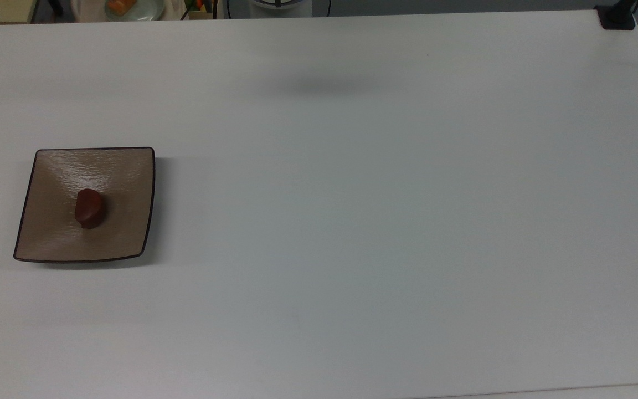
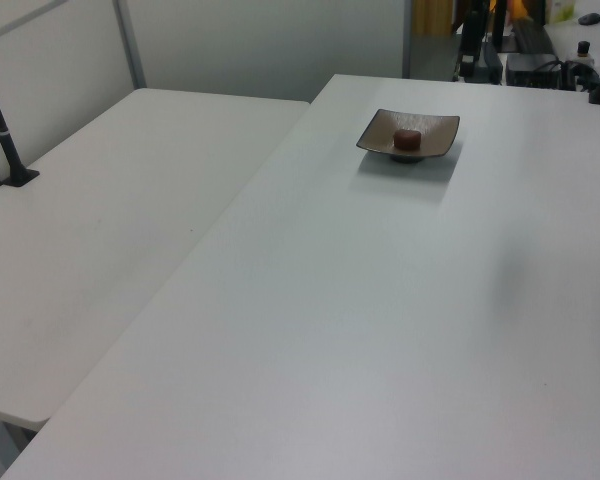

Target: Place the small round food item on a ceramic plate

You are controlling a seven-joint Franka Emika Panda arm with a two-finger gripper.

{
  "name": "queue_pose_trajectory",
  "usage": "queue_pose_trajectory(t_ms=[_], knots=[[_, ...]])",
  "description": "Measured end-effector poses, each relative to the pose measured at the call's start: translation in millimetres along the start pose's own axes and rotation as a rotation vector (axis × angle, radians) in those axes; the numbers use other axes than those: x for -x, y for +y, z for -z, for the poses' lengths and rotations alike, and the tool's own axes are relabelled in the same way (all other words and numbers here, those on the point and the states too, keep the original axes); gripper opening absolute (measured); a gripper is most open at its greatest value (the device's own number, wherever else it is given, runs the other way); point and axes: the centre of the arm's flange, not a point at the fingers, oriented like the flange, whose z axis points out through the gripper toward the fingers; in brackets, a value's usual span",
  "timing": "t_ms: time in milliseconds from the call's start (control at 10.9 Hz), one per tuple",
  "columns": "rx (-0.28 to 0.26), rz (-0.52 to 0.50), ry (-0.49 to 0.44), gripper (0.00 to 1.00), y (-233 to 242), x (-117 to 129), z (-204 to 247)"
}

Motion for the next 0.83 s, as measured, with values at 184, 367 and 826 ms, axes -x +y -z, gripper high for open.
queue_pose_trajectory(t_ms=[184,367,826], knots=[[0.001,-0.013,-0.011,1.00,10.9,-5.5,-10.7],[0.002,-0.014,-0.011,1.00,11.8,-7.2,-11.7],[0.003,-0.011,0.001,1.00,9.8,-8.2,-7.0]])
